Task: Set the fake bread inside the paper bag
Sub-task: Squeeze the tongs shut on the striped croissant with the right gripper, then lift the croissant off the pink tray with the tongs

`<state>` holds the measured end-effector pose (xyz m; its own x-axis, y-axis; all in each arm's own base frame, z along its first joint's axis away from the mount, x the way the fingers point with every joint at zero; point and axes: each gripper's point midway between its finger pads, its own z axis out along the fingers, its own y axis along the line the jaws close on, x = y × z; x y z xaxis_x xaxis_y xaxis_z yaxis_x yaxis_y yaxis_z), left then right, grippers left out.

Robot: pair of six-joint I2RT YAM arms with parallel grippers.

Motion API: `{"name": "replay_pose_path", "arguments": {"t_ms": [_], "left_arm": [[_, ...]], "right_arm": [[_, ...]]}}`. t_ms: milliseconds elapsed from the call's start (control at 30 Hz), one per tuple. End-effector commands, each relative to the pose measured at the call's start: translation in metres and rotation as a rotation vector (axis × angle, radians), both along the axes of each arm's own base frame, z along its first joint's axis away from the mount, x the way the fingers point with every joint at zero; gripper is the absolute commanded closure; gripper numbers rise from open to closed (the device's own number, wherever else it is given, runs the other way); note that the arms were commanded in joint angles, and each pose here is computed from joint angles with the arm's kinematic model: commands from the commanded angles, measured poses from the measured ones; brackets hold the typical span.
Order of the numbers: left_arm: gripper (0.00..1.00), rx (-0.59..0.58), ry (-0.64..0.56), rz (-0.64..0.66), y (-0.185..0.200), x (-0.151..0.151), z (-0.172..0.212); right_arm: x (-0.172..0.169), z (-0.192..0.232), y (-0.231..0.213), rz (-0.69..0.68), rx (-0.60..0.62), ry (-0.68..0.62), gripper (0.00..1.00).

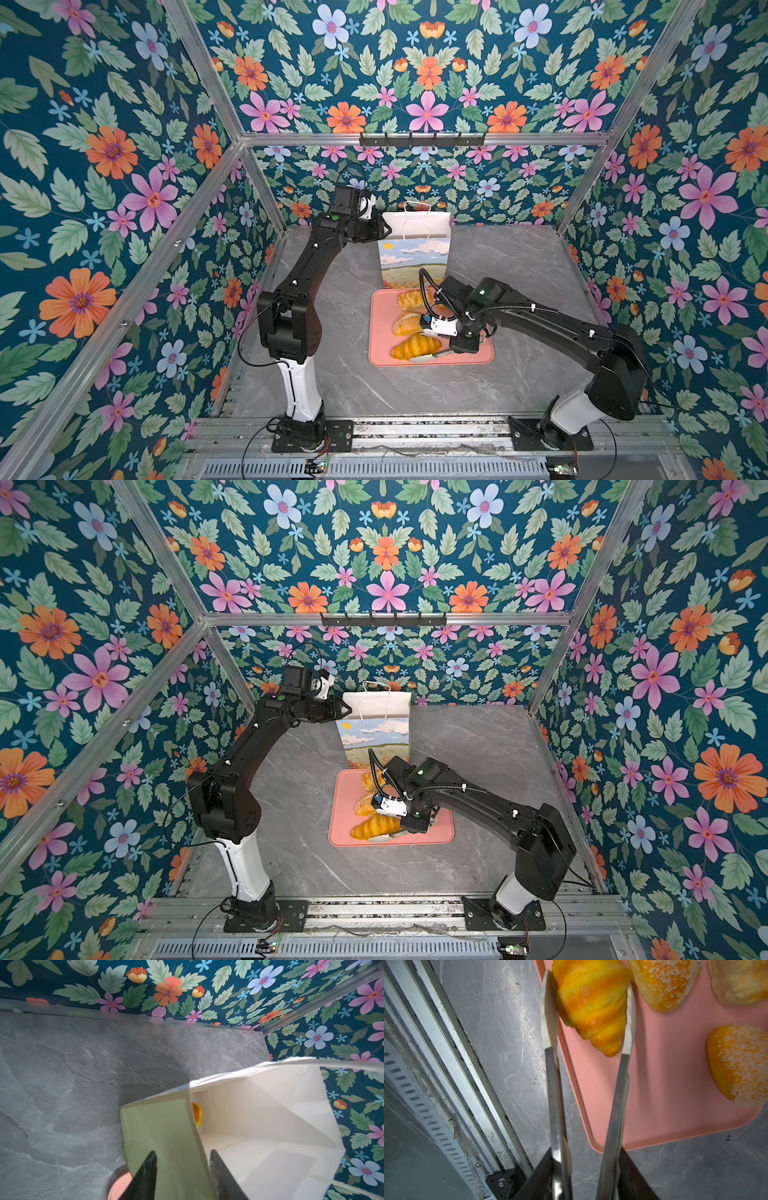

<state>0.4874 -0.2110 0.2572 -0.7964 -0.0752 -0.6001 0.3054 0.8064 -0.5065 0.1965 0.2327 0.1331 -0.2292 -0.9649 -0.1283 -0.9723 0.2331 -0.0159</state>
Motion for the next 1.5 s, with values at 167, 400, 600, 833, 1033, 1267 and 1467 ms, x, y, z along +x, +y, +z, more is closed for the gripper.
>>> {"name": "replay_pose_path", "arguments": {"t_ms": [167, 400, 600, 833, 1033, 1267, 1467], "left_arm": [[0.57, -0.013, -0.008, 0.000, 0.000, -0.002, 0.006], [0.57, -0.013, -0.011, 0.001, 0.000, -0.003, 0.008], [0.57, -0.016, -0.016, 0.000, 0.000, -0.003, 0.010], [0.57, -0.024, -0.033, 0.003, 0.000, -0.003, 0.019], [0.57, -0.027, -0.043, 0.005, 0.000, -0.003, 0.024], [0.57, -0.029, -0.037, 0.006, 0.000, -0.003, 0.023], [0.54, -0.031, -0.056, -0.002, 0.000, -0.005, 0.031]], "right_arm": [[-0.002, 0.012, -0.001, -0.009, 0.014, -0.004, 0.61], [-0.006, 0.027, -0.004, -0.021, 0.047, -0.027, 0.63], [-0.008, 0.049, -0.008, -0.028, 0.101, -0.080, 0.64], [-0.011, 0.078, -0.014, -0.057, 0.181, -0.112, 0.64], [0.015, 0.100, -0.028, -0.221, 0.267, -0.131, 0.65], [0.032, 0.120, -0.040, -0.356, 0.345, -0.157, 0.65], [0.042, 0.128, -0.054, -0.427, 0.338, -0.199, 0.64]]}}
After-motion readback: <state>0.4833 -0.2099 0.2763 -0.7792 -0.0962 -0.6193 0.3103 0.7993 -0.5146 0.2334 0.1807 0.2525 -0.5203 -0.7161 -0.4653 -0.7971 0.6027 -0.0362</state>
